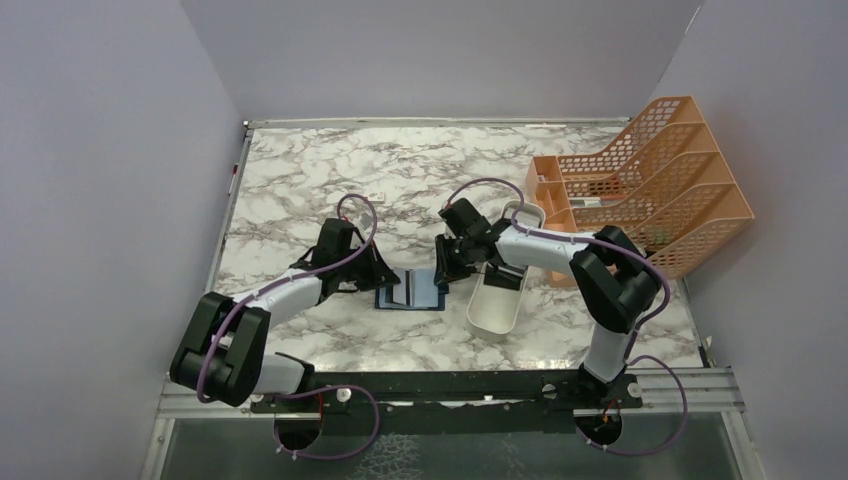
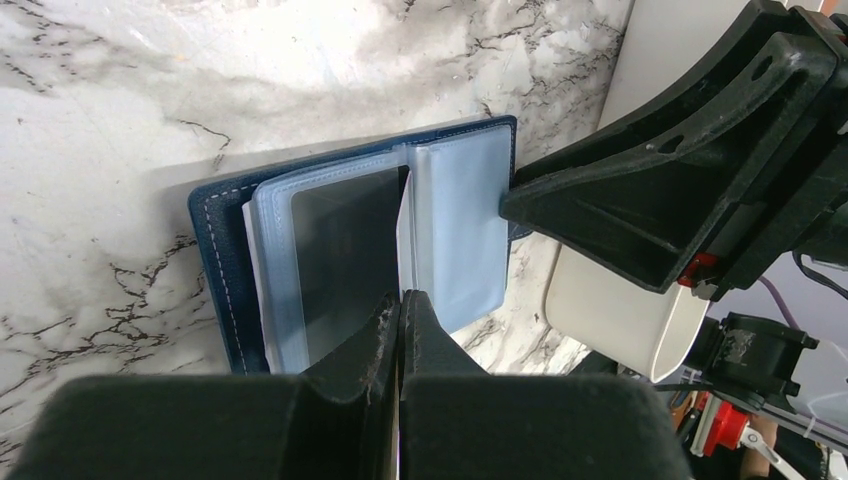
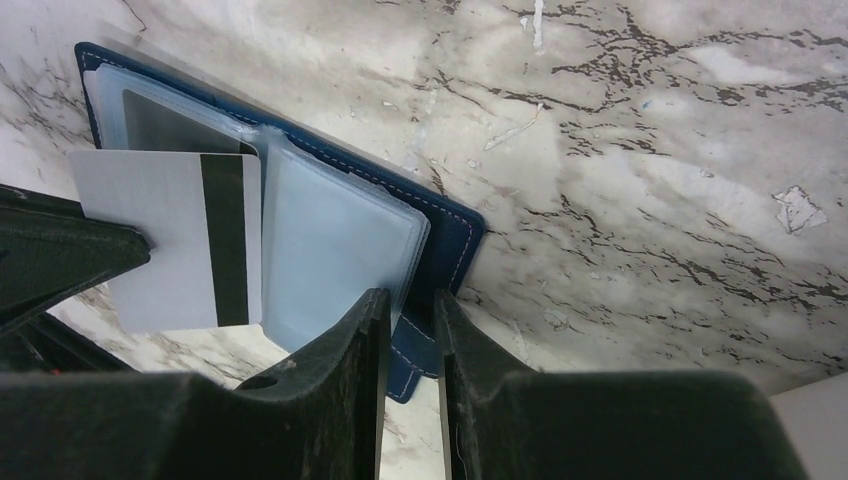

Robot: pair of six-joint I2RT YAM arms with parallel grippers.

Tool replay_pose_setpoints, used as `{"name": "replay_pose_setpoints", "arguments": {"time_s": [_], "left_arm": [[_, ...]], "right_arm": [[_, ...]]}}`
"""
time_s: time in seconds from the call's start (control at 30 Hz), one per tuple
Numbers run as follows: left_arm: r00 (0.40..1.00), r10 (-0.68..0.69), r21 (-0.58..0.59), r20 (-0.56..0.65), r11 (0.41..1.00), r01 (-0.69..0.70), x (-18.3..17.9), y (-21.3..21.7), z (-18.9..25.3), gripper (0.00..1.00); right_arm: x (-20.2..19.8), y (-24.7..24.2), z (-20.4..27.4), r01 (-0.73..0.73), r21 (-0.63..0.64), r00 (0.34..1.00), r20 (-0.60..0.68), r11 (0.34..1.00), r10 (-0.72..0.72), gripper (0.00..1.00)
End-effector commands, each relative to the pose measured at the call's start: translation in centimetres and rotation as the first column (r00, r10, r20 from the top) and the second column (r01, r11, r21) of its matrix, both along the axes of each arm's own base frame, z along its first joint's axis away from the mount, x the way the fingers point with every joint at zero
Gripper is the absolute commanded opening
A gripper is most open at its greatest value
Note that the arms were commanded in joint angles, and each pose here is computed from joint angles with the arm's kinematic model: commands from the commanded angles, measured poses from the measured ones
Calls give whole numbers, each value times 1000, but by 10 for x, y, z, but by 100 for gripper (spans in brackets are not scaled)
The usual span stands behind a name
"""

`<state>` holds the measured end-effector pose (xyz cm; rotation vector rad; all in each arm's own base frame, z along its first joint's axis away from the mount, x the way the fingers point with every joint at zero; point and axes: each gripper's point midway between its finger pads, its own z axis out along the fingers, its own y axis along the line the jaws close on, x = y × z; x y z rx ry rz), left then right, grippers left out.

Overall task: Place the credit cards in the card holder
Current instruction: Insert the credit card into the card holder.

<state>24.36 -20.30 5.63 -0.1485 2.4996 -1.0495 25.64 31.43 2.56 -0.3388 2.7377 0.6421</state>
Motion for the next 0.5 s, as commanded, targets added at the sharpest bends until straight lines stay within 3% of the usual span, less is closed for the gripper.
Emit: {"name": "replay_pose_setpoints", "arguments": {"time_s": [0.0,0.47], "left_arm": [[999,-25,-4,21,1000,25,3,-2,-1,0],[999,-19,24,45,1000,18,10,0,-13,0]], "right_arm": [[-3,-7,-17,-13,-64,1000,-11,998,13,27],[-3,-6,-25,-28,-70,999,-19,997,27,26]]}}
